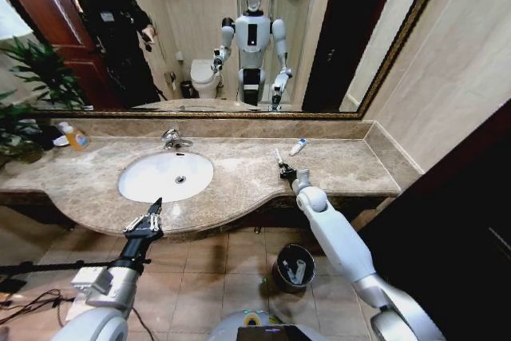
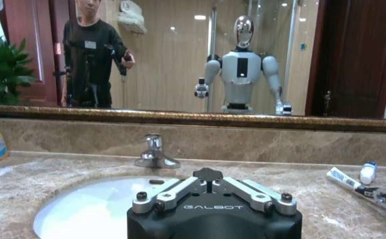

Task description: Pick up the trash from the sink and place it in the trash bin.

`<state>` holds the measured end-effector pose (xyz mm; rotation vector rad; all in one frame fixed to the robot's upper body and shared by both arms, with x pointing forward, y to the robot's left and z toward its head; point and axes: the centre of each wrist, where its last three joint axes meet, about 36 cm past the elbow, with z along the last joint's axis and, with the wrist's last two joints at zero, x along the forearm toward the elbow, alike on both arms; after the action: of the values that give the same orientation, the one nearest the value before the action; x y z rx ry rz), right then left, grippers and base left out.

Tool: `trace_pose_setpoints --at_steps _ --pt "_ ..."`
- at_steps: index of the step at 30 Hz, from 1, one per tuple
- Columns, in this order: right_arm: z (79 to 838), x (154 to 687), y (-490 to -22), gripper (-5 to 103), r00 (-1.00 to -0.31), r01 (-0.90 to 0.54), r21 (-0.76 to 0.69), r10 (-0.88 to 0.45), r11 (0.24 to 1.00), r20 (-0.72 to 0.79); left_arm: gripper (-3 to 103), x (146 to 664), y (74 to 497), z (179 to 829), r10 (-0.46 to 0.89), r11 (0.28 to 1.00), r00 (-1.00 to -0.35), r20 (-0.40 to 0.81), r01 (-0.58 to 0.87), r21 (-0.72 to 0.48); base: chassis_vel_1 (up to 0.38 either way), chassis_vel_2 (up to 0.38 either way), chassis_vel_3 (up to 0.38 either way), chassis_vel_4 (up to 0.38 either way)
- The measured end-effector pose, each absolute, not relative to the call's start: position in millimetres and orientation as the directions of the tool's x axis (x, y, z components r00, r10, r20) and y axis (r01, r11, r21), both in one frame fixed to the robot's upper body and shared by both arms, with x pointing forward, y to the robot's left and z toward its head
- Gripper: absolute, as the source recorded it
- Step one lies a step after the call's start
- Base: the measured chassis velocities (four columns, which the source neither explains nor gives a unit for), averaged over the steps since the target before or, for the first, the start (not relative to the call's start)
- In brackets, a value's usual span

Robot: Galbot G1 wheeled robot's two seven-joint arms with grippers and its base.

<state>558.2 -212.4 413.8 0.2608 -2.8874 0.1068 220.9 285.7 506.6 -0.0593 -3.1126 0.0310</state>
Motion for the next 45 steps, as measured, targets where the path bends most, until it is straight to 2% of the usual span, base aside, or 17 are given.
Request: trace_pose_setpoints --at_steps 10,25,30,32,45 --pt "425.1 530.6 -217.3 16 -0.966 -0.177 -0.055 -0.163 0.983 0.199 0 220.9 285.7 506.6 0.038 0.999 -0.999 0.028 0.038 -0.02 0.0 0.0 0.0 0.0" --pt "434.4 424.1 -248.8 16 -0.978 -0.128 -0.054 -0.117 0.99 0.173 0 220.9 285.7 506.6 0.038 0.999 -0.999 0.028 0.038 -0.02 0.0 0.0 0.0 0.0" --pt "428.8 383.8 -256.2 16 -0.975 -0.111 -0.057 -0.098 0.992 0.201 0 220.9 285.7 506.6 0.038 0.999 -0.999 0.028 0.038 -0.02 0.0 0.0 0.0 0.0" --pt "421.5 351.8 -261.8 16 -0.971 -0.095 -0.06 -0.079 0.994 0.224 0 220.9 285.7 506.6 0.038 0.999 -0.999 0.028 0.038 -0.02 0.0 0.0 0.0 0.0" --pt "393.8 264.0 -265.8 16 -0.947 -0.075 -0.057 -0.053 0.996 0.318 0 220.9 285.7 506.6 0.038 0.999 -0.999 0.028 0.038 -0.02 0.0 0.0 0.0 0.0"
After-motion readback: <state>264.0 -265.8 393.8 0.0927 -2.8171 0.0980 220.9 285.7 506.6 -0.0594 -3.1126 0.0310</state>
